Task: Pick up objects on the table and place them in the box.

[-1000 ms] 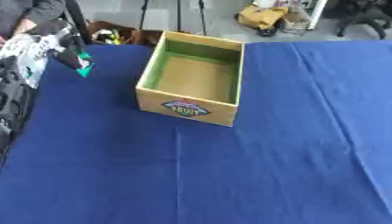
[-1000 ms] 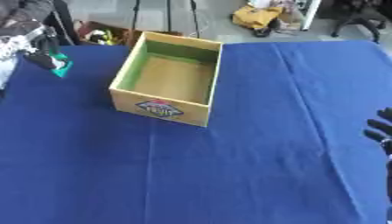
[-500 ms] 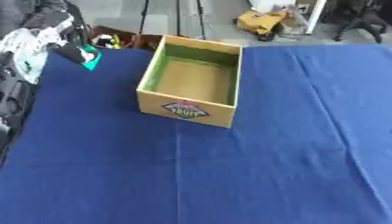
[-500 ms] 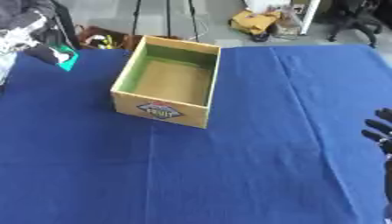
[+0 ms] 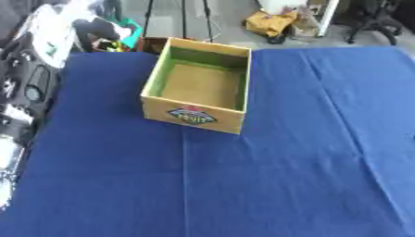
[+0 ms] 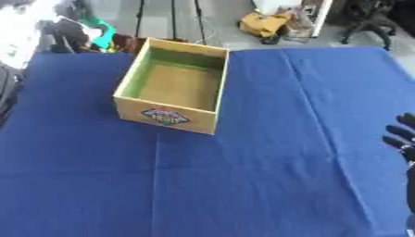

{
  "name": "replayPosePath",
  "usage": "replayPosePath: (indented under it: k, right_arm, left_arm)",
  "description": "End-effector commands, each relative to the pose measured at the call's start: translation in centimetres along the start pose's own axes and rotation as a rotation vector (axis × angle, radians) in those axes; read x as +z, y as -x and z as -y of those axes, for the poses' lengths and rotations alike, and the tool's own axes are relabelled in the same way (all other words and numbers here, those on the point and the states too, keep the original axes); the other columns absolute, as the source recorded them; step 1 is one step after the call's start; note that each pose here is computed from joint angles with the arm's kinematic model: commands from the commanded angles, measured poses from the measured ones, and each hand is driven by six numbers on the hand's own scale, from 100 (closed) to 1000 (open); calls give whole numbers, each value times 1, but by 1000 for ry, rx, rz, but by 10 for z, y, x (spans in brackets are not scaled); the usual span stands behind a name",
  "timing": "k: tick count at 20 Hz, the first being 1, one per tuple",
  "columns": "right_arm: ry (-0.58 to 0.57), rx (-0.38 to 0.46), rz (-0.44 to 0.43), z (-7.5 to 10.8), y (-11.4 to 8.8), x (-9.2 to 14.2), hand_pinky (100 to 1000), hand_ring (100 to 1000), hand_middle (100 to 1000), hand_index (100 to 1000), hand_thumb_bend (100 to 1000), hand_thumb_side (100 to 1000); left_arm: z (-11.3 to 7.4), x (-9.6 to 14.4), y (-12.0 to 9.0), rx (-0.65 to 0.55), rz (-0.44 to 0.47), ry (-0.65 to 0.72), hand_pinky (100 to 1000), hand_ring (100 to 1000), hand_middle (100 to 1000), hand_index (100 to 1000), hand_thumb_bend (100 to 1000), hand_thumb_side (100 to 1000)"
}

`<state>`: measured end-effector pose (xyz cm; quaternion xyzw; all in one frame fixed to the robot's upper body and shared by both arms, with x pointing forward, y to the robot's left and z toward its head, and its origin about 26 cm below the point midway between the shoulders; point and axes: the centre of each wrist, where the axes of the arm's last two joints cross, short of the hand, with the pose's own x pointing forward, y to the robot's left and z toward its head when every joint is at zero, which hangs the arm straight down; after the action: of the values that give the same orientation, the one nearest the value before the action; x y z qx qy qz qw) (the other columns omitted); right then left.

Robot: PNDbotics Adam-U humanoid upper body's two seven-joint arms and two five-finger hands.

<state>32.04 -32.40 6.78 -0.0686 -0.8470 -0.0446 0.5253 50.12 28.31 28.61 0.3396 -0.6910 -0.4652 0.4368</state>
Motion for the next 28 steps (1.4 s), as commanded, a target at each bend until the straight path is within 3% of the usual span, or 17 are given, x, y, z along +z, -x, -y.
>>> replayPosePath:
  k: [1,7,15,19,20,21,23,24,25,26,28]
  right_arm:
    - [-14,14,26,5,-7,-7,719,750,763,798,100,902]
    - [-30,-2,31,-1,-8,-9,719,750,763,798,100,902]
    - [-36,-20,38,-6,-9,-12,718,750,763,797,100,902]
    - [-36,-21,39,-6,-9,-12,717,750,763,797,100,903]
    - [-36,-21,39,-6,-9,-12,717,750,763,797,100,903]
    - [-35,-21,38,-6,-9,-12,717,750,763,797,100,902]
    - [-34,-21,37,-6,-9,-11,717,750,762,797,100,902]
    - [-33,-21,36,-5,-8,-11,717,750,762,796,100,902]
    - [-32,-21,36,-5,-8,-11,717,750,762,796,100,902]
    - [-31,-22,35,-5,-8,-10,716,750,762,796,100,902]
    - [-28,-20,31,-3,-7,-9,716,749,761,796,100,902]
  left_arm:
    - [-5,-13,-31,7,95,2,464,204,235,398,277,100]
    - [41,-25,-51,-23,107,123,469,220,247,410,290,100]
    - [96,-20,-41,-66,-3,155,480,234,270,432,279,100]
    - [113,-18,-38,-111,-19,163,514,275,327,482,358,100]
    - [114,-18,-38,-124,-13,170,557,344,390,541,496,171]
    - [116,-18,-38,-138,-5,175,645,499,503,640,762,358]
    - [116,-17,-37,-166,11,183,711,617,583,715,945,445]
    - [115,-17,-37,-178,20,182,763,707,653,769,1000,511]
    - [115,-17,-37,-185,27,179,816,783,731,810,1000,655]
    - [113,-17,-37,-191,38,165,826,795,743,816,1000,666]
    - [107,-16,-37,-204,61,128,905,883,833,859,1000,797]
